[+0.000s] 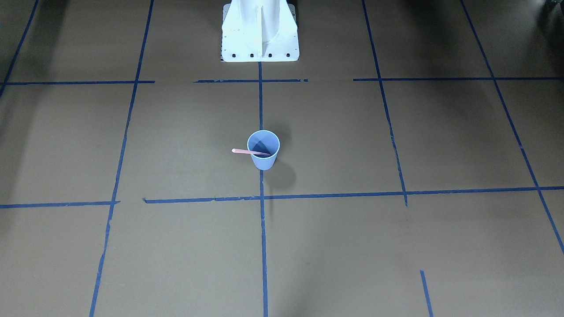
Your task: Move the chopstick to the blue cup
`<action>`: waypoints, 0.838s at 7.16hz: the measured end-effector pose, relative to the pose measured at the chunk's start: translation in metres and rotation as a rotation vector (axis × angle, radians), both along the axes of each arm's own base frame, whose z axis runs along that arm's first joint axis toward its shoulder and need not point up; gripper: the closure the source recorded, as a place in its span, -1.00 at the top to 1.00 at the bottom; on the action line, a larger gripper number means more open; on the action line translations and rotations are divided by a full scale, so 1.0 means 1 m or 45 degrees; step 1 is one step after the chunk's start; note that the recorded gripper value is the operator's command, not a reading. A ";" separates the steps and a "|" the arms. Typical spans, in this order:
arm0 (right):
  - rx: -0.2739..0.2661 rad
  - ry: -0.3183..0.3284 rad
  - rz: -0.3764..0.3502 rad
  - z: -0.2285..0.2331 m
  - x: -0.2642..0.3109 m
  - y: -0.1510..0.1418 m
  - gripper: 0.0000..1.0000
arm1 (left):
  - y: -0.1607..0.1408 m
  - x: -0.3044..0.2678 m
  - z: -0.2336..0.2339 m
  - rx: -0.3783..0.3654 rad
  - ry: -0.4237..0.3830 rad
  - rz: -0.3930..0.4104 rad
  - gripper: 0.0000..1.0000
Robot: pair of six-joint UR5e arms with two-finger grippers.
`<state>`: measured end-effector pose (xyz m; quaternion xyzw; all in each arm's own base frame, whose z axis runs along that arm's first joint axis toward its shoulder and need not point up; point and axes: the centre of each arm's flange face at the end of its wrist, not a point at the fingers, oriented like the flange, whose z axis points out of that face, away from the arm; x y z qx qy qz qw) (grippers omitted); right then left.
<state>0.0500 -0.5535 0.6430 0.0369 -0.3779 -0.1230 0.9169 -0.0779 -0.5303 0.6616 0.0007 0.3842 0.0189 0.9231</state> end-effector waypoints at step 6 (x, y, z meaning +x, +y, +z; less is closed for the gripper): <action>0.002 -0.011 0.072 -0.043 -0.017 -0.006 1.00 | -0.037 0.024 -0.048 0.049 -0.018 0.055 1.00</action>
